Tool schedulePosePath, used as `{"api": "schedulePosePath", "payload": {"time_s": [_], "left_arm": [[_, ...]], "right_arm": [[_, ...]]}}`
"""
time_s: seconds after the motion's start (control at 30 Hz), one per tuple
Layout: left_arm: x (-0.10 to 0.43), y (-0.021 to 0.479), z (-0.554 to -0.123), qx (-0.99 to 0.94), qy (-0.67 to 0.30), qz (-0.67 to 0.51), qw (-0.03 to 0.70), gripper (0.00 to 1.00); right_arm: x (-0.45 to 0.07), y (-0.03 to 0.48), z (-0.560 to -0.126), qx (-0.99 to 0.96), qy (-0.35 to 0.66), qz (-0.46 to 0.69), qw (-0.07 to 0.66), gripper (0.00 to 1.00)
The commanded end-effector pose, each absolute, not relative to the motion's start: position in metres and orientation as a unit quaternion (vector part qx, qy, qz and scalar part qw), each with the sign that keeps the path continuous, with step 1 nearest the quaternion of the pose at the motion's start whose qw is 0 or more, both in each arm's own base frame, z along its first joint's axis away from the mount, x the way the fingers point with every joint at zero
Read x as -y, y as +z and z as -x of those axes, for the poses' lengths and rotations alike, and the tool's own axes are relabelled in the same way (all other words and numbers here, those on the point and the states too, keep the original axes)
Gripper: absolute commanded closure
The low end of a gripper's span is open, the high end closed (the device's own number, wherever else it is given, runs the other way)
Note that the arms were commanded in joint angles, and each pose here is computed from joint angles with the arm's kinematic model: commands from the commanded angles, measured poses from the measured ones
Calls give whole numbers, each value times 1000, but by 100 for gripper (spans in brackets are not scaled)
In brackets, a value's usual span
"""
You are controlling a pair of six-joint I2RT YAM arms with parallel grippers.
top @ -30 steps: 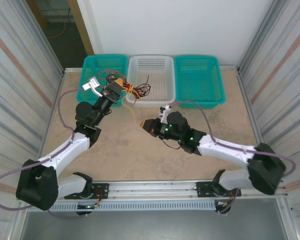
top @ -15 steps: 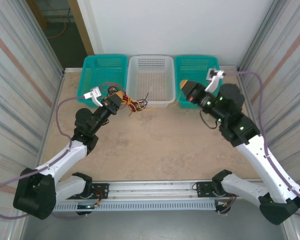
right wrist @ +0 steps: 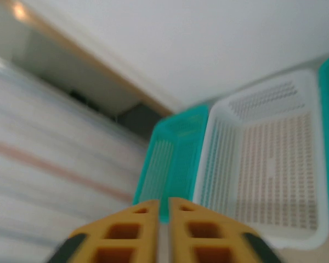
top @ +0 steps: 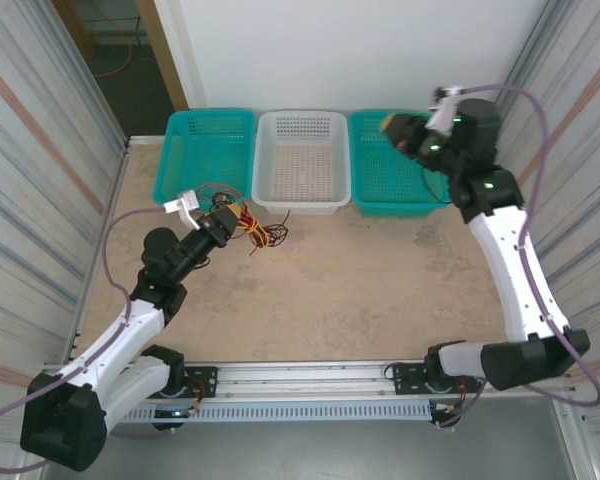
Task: Untangle the cables
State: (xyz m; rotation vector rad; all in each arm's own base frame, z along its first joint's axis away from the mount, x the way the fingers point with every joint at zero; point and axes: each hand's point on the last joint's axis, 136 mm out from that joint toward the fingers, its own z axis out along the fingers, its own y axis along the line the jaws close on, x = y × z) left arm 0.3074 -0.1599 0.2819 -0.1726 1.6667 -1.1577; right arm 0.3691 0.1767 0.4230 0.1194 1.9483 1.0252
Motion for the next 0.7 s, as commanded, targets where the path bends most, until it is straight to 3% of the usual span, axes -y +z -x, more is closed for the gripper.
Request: {"api": "schedulePosePath", "payload": {"time_s": [0.0,0.1,0.27,0.4,0.57,0.67], "left_arm": [[153,302,-315,-706,-481,107,509,100],[161,311,-318,-705,-509,102,484,100],[162,325,-318,-693,-523,102,486,100],[165,330,-318,-696,-528,93,478,100],[175,328,-318,-712,-530,74,454,100],[173,325,-318,-714,-529,81,452,100]], "right_arm": [[-234,377,-317,-834,371,103,396,49],[-247,343,-300,-839,377,111,377,35],[-247,305,-288,-837,438,68,321,27],[-265,297,-263,-826,468,114,292,19],[-283,300,-249,-838,409,191,306,19],[-302,304,-251,-841,383,213,318,32]]}}
